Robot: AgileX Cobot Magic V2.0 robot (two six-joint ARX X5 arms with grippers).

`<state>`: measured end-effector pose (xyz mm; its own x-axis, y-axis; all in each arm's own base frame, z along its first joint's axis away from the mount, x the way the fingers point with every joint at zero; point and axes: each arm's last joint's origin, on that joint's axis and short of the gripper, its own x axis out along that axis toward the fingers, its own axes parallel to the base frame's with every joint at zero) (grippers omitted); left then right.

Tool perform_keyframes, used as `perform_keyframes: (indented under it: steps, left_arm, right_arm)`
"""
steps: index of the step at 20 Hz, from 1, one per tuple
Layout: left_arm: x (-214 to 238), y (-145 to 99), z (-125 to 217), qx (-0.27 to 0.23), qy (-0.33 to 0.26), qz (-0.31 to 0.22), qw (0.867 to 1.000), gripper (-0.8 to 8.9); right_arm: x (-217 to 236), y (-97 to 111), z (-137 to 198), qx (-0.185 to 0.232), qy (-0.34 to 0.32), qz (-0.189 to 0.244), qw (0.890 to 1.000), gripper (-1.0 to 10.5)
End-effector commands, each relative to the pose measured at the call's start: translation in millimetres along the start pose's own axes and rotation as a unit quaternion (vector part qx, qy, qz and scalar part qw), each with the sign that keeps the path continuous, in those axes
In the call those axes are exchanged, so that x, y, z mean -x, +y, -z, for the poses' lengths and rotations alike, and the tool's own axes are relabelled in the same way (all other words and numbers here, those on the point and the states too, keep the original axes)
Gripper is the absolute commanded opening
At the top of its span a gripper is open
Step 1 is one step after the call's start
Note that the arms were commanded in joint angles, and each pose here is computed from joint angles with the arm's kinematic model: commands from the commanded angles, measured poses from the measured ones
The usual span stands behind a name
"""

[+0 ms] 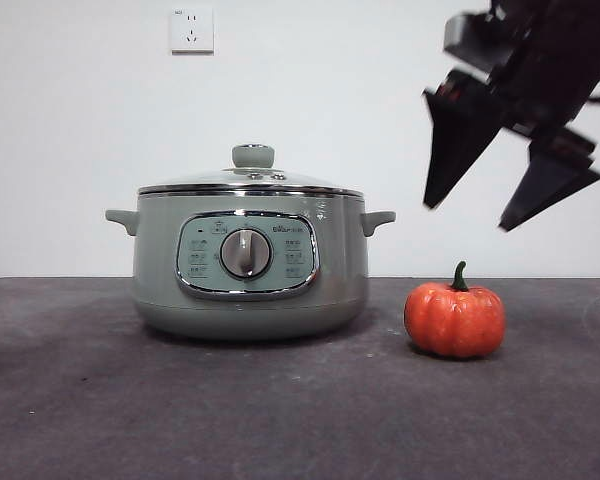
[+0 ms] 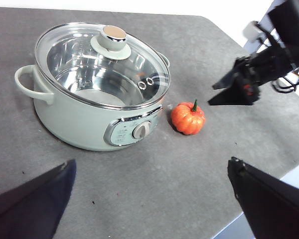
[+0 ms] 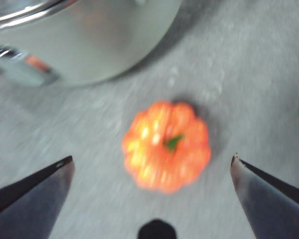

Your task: Pick up the pumpkin,open the lid,put the pumpkin in the pot,close the lid

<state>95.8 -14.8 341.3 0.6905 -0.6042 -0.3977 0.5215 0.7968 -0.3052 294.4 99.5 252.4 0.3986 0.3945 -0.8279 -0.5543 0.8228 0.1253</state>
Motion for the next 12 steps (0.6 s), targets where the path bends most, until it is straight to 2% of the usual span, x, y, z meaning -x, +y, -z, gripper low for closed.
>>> perform_keyframes:
  steps: [1, 5, 12]
  left_arm:
    - [0.5, -0.8, -0.5, -0.007, -0.003, 0.002, 1.000, 7.60]
    - [0.5, -0.8, -0.6, -0.008, -0.003, 0.001, 1.000, 7.59]
    - [0.5, -0.8, -1.2, -0.010, -0.006, 0.001, 1.000, 7.59]
  right_arm:
    - [-17.2, -4.2, -2.3, 0.007, 0.003, 0.003, 1.000, 7.2]
    - [-40.8, -9.7, -1.9, 0.005, 0.016, 0.000, 1.000, 7.2]
    - [-83.3, -7.5, 7.0, 0.011, 0.073, 0.005, 0.997, 7.2]
